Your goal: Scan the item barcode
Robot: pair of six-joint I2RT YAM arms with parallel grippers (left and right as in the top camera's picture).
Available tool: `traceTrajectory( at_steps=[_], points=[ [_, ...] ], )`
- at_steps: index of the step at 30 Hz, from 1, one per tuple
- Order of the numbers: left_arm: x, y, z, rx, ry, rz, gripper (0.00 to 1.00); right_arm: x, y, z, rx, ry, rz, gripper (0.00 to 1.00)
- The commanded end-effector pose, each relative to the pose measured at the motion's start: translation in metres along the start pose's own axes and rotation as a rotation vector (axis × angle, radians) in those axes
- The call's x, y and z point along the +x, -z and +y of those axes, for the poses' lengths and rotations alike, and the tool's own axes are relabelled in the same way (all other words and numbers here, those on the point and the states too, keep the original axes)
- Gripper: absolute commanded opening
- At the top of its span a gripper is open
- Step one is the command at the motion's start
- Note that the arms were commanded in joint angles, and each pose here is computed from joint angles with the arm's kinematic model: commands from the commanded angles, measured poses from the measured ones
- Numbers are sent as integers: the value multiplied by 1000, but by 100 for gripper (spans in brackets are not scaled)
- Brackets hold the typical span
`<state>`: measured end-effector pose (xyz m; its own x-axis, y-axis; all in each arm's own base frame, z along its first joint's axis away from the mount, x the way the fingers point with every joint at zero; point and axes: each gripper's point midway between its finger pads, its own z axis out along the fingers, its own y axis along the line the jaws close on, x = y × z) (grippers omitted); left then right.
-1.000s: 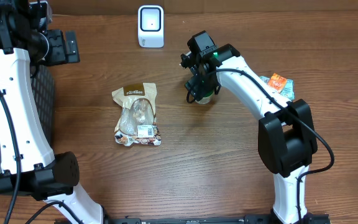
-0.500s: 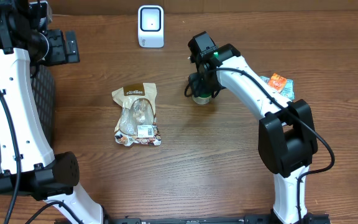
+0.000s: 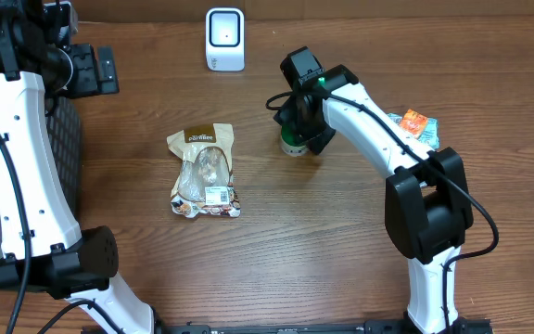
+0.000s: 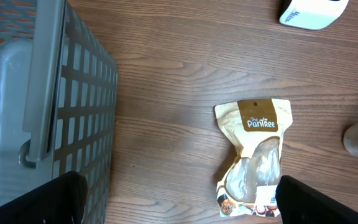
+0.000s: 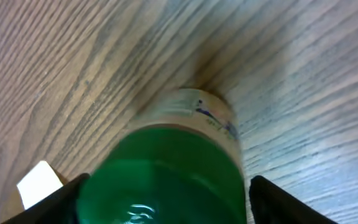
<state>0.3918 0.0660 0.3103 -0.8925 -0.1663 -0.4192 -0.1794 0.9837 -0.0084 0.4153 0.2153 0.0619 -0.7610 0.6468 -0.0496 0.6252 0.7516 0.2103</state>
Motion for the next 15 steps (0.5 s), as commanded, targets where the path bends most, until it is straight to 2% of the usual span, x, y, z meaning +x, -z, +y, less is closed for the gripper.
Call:
traceTrajectory(
  at_steps=[1,8,13,15],
  points=[
    [0,-1,2,-7,-17,1,100,-5,-1,-3,16,-46,-26,83],
    [0,-1,2,-7,-17,0,100,-19,4,-4,44,149,-101,100],
    [0,-1,2,-7,-17,1,99,-36,28,1,76,331,-181,100],
    [0,-1,2,-7,-17,1,100,-40,39,9,68,459,-201,100]
  ],
)
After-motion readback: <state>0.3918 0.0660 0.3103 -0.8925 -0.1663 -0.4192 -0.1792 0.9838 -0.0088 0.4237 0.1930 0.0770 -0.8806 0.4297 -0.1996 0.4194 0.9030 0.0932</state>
